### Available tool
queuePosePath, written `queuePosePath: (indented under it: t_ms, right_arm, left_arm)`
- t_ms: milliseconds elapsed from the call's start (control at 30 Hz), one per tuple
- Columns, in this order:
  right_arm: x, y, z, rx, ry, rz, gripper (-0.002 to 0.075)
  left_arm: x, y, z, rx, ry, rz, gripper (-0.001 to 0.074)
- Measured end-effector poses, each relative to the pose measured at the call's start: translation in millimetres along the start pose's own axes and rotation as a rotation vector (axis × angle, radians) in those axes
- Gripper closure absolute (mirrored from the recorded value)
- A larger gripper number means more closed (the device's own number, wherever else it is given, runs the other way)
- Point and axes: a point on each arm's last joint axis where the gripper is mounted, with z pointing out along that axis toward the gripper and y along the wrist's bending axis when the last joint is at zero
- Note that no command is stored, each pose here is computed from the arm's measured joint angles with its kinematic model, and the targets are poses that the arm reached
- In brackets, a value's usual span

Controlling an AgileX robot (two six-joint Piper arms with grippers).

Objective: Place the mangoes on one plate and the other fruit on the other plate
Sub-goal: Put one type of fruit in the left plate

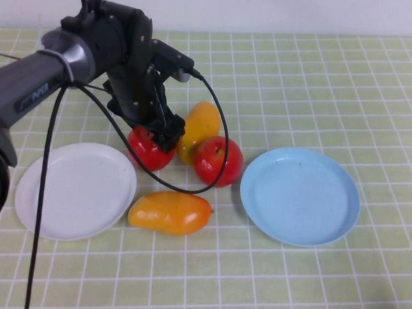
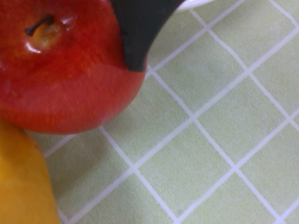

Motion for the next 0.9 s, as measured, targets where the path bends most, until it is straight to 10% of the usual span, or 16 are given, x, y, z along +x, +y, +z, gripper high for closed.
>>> queuePosePath:
  t_ms: [633,900]
  right_arm:
    - [0.0,0.0,0.0,0.000,0.000,0.000,0.0742]
    - [0.0,0.0,0.0,0.000,0.000,0.000,0.0742]
  left_arm:
    - [44.7,-0.7,-122.3,-0.106,-0.048,-0.056,0.0148]
    - [116.7,12.5,-88.4,-0.089,0.111,-0.189,0.0148]
